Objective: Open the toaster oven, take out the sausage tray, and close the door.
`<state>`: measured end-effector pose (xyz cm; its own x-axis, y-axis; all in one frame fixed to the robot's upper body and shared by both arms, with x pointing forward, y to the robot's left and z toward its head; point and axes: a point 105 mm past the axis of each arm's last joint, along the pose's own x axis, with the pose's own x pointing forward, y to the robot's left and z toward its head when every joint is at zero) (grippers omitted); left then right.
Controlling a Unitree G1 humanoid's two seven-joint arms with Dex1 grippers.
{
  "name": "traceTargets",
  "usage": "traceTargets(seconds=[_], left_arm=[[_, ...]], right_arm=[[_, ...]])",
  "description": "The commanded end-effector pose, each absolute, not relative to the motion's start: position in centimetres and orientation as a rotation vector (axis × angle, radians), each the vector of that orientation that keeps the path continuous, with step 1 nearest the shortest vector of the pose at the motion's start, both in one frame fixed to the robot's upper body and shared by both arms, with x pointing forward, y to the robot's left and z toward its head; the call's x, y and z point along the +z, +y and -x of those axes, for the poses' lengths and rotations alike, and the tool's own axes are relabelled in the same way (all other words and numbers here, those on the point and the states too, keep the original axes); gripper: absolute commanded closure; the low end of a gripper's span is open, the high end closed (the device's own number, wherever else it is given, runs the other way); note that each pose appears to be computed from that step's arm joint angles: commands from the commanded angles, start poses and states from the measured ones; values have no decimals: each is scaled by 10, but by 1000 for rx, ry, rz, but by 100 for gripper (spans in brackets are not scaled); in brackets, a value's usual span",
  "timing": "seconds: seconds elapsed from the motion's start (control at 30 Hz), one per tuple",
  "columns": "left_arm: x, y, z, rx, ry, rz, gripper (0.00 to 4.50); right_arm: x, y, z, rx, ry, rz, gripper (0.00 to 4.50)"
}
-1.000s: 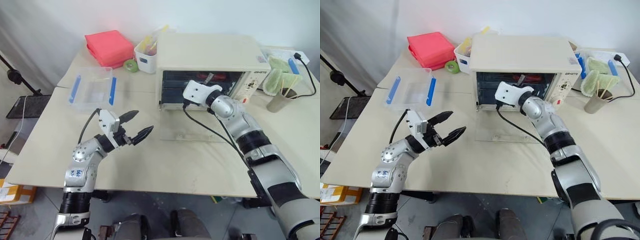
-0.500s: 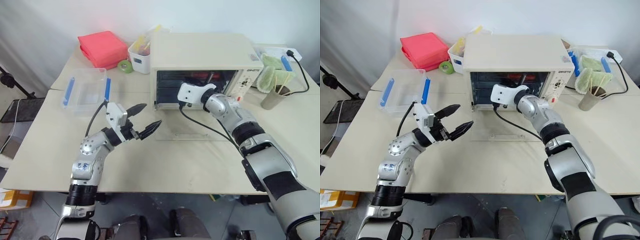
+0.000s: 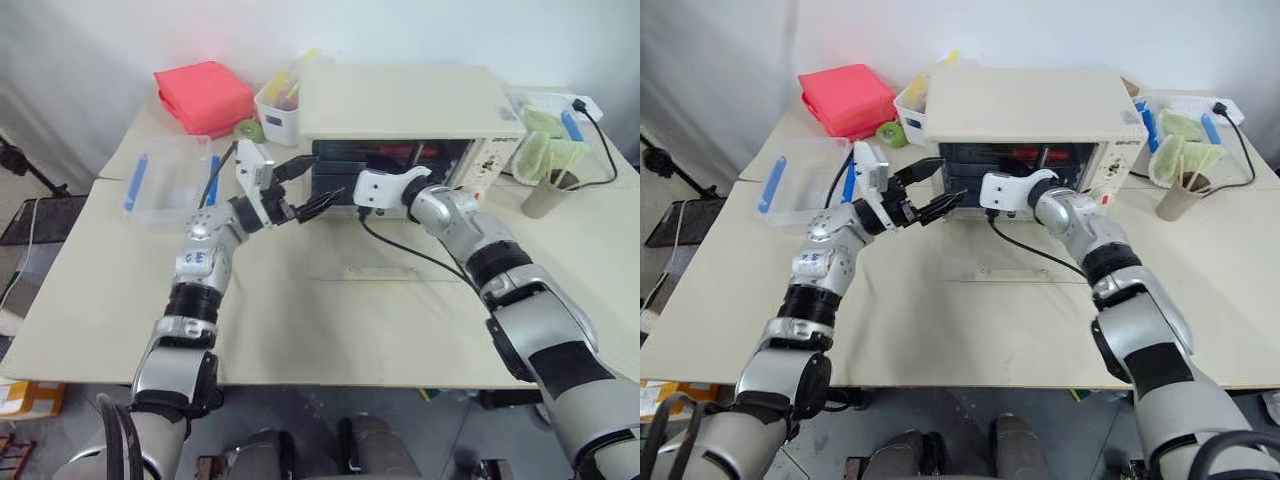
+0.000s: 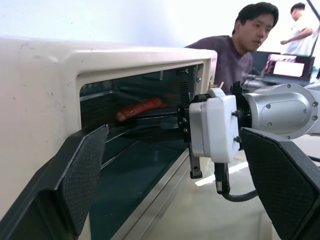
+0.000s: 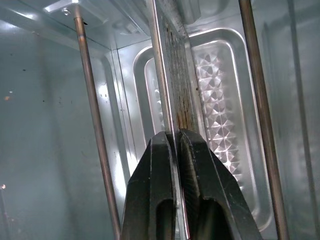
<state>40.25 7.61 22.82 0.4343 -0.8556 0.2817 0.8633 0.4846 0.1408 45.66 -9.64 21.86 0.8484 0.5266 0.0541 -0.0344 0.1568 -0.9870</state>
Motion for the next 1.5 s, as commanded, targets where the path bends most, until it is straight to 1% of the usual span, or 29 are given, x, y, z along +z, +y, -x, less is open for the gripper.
traceTargets(seconds=[0.03, 0.17, 0.33, 0.53, 0.67, 0.77, 0.9, 0.97, 1.0, 1.03, 1.1, 1.23, 1.5], left_arm=[[245, 90, -408, -1026, -397, 37, 0], [240, 90, -408, -1040, -381, 39, 0], [237, 88, -410, -1041, -367, 46, 0], [225, 82, -404, -1093, -324, 66, 0], [218, 87, -400, -1100, -282, 90, 0], [207, 96, -401, -1072, -181, 97, 0], [200, 104, -390, -1114, -75, 193, 0], [197, 108, -380, -1151, 25, 307, 0], [193, 109, -371, -1184, 145, 401, 0], [191, 109, -363, -1205, 231, 461, 0], [196, 107, -350, -1244, 338, 610, 0], [202, 103, -343, -1248, 427, 753, 0], [202, 89, -341, -1208, 471, 915, 0]], right_arm=[[235, -88, -436, 461, -548, 1326, 449], [226, -96, -415, 486, -536, 1328, 449], [213, -106, -376, 493, -503, 1327, 449], [205, -120, -348, 500, -460, 1376, 449], [200, -124, -332, 499, -444, 1350, 449], [198, -128, -324, 494, -420, 1347, 449], [191, -129, -313, 519, -390, 1356, 449], [188, -129, -308, 541, -375, 1362, 449], [186, -125, -304, 571, -377, 1365, 449], [186, -123, -301, 592, -379, 1367, 449], [186, -112, -296, 654, -398, 1369, 449], [185, -102, -294, 713, -418, 1376, 449], [186, -88, -294, 784, -465, 1380, 449]])
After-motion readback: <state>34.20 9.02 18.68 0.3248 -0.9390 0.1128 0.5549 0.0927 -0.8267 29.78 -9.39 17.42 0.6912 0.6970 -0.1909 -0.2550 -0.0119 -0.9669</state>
